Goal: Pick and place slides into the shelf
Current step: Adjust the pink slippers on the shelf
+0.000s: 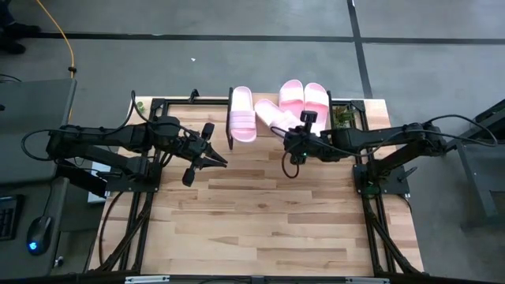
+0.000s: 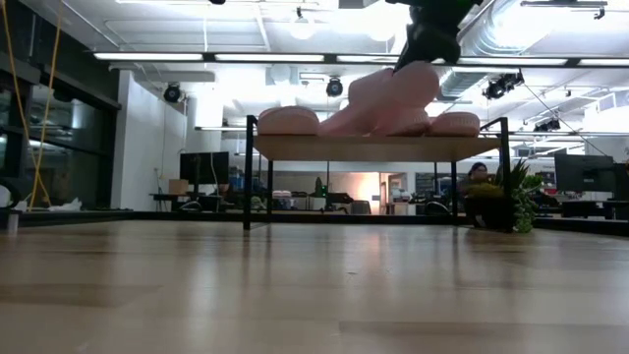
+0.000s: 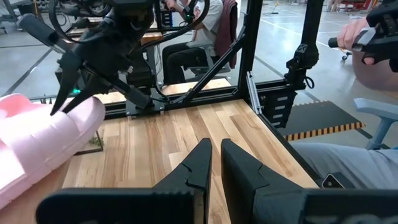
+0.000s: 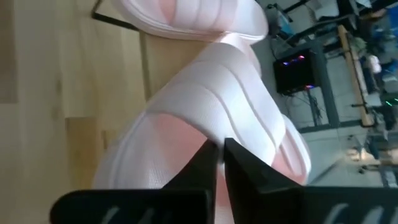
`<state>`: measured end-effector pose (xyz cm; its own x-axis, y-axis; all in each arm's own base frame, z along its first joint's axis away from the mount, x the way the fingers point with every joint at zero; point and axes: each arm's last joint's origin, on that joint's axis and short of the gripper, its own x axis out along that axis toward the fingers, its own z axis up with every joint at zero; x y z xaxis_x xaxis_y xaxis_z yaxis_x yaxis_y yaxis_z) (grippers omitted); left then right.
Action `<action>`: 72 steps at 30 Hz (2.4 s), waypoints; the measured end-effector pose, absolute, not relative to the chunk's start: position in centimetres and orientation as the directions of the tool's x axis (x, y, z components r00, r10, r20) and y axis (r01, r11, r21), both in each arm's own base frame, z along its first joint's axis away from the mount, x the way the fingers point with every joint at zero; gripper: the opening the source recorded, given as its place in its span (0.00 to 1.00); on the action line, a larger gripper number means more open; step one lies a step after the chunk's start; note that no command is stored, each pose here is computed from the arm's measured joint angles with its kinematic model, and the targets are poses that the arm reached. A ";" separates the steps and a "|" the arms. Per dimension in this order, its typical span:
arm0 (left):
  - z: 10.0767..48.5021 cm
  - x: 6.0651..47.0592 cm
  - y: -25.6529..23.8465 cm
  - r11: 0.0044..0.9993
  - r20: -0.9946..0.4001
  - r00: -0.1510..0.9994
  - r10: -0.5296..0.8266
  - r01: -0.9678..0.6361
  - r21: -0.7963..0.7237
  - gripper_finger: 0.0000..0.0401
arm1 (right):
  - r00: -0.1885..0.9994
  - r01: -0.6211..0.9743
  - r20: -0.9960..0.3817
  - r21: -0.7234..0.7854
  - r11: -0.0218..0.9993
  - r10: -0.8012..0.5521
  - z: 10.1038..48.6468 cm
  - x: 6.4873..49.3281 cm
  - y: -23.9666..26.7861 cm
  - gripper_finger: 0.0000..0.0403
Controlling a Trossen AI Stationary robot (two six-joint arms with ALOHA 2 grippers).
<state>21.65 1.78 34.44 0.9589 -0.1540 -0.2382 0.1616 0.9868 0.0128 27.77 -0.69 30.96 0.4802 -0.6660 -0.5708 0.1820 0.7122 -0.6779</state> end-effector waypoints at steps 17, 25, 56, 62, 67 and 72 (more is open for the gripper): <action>34.5 21.7 1.8 0.987 -0.237 0.959 -0.154 0.161 0.013 0.06 | 0.462 0.334 -0.486 -0.680 0.653 -0.742 31.2 28.3 -0.9 0.00; 34.5 21.7 1.8 0.987 -0.236 0.959 -0.154 0.162 0.013 0.06 | 0.436 0.308 -0.482 -0.714 0.629 -0.760 28.9 30.8 -0.8 0.00; 34.4 21.7 1.8 0.987 -0.239 0.959 -0.154 0.161 0.010 0.06 | 0.370 0.289 -0.558 -0.691 0.663 -0.743 27.9 35.1 -1.9 0.00; 34.4 21.7 1.8 0.987 -0.239 0.959 -0.154 0.160 0.004 0.06 | 0.374 0.295 -0.584 -0.662 0.690 -0.720 27.9 35.1 -2.7 0.00; 34.4 21.7 1.8 0.987 -0.239 0.958 -0.158 0.163 0.002 0.06 | 0.398 0.301 -0.644 -0.581 0.756 -0.654 27.7 35.2 -3.8 0.02; 34.4 21.7 1.8 0.986 -0.239 0.958 -0.159 0.164 0.002 0.06 | 0.394 0.286 -0.664 -0.568 0.772 -0.635 27.5 35.2 -4.1 0.03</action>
<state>21.66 1.76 34.43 0.9580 -0.1593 -0.2386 0.1644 0.9864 0.0017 35.17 -4.14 27.49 0.3945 -0.6348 -0.6644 0.2864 0.7720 -0.5675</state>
